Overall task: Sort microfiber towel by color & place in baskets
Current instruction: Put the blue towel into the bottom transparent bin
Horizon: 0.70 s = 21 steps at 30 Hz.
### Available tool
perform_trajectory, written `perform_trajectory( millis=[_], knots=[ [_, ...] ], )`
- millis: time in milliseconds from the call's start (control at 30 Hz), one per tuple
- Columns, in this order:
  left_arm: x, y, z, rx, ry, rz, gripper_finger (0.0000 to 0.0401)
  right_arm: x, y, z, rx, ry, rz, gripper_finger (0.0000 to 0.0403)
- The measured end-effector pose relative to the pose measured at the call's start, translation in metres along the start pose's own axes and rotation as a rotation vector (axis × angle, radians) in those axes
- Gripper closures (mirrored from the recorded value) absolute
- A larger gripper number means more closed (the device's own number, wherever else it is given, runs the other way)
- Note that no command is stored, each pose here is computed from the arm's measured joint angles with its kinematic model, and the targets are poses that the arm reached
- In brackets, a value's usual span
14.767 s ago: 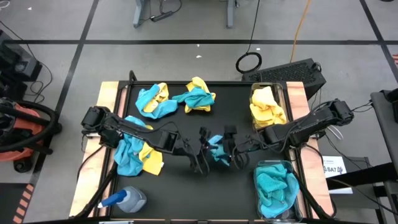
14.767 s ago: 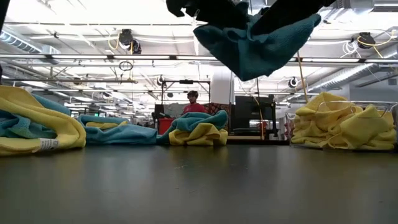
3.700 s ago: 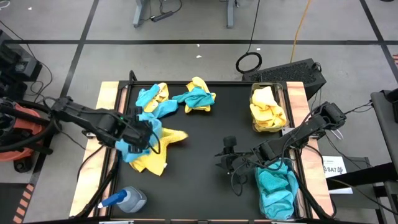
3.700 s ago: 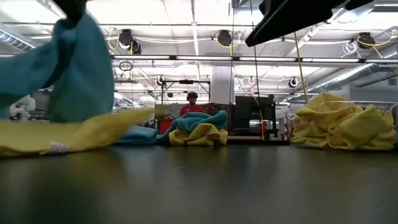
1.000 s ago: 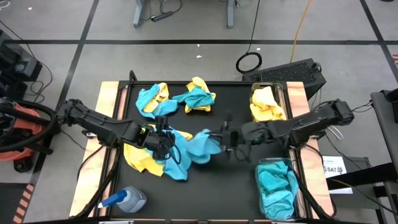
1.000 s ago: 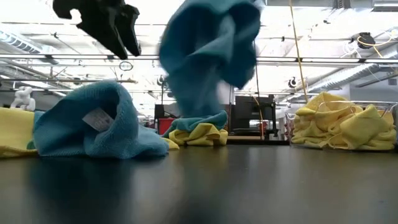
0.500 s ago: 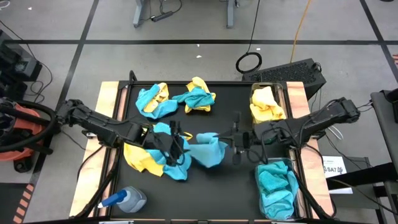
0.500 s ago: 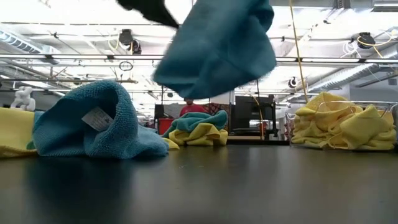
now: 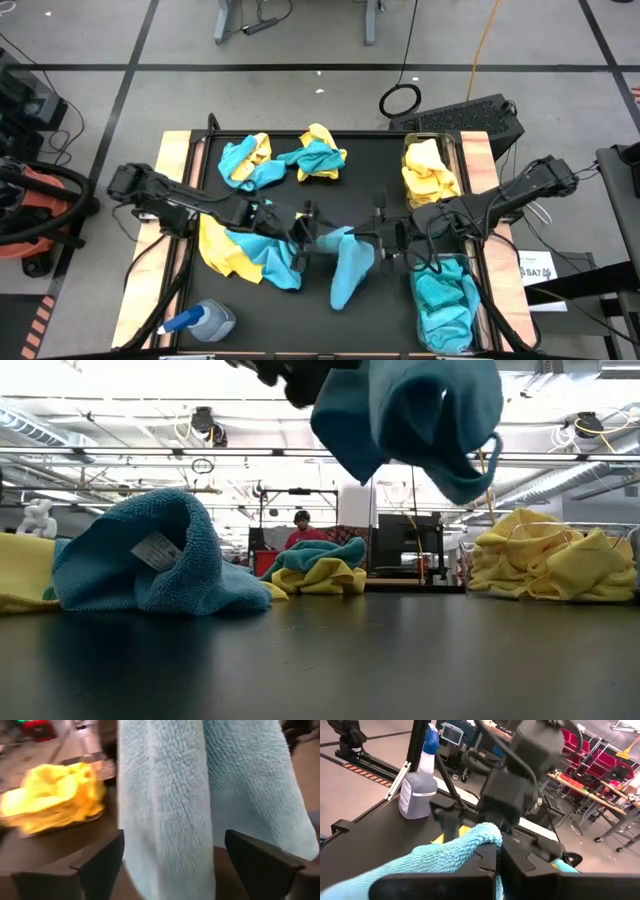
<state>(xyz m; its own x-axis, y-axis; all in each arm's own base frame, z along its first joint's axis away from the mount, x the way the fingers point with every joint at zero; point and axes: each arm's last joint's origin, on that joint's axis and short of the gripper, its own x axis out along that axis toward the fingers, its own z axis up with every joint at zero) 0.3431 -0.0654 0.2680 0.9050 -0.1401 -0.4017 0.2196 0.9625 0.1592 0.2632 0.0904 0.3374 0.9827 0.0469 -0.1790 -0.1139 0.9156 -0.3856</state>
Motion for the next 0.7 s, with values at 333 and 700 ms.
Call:
perform_trajectory(
  millis=[333, 700],
  knots=[
    [0.024, -0.007, -0.004, -0.039, -0.151, -0.375, 0.0017, 0.0, 0.001, -0.003, -0.014, 0.034, 0.0, 0.0402],
    [0.023, -0.005, 0.006, -0.151, -0.226, -0.329, 0.0017, 0.001, 0.001, -0.008, -0.015, 0.088, -0.049, 0.0402]
  ],
)
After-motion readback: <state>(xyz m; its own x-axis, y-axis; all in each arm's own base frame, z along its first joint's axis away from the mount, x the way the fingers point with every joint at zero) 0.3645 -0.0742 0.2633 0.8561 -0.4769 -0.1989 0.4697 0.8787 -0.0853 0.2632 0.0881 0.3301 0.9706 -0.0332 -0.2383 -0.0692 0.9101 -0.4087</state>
